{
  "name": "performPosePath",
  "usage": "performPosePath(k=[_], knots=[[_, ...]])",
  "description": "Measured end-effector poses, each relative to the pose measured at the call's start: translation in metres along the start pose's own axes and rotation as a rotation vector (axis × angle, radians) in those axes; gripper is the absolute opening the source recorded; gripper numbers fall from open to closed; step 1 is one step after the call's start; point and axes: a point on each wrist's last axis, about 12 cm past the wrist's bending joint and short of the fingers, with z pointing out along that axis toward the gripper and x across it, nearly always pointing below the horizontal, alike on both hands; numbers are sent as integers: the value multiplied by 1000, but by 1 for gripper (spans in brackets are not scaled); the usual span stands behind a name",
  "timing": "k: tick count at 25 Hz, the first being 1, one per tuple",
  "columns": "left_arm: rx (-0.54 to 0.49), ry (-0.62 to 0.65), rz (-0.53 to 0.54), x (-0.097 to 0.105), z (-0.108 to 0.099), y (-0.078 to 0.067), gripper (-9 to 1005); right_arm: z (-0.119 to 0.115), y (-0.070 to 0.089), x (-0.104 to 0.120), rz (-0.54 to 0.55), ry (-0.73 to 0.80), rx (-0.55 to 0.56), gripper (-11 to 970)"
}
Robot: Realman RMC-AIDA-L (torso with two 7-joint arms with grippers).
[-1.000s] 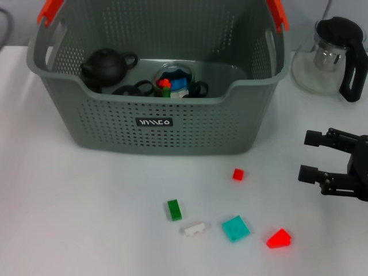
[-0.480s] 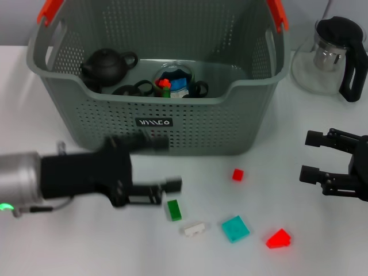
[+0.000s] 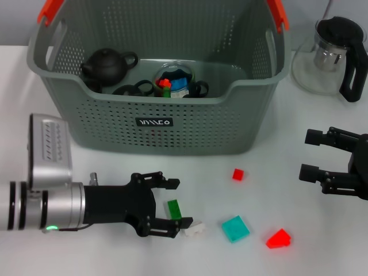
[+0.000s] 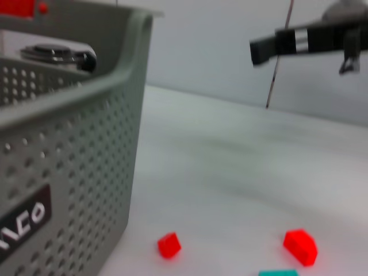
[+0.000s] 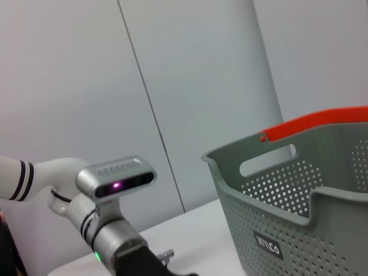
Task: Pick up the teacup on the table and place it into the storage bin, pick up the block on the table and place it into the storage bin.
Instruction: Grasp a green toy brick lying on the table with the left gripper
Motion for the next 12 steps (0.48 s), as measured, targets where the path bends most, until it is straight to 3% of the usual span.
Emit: performPosePath(k=[12], knots=[[-71, 54, 72, 19, 7, -1, 847, 0, 0, 0, 0, 1, 3, 914]])
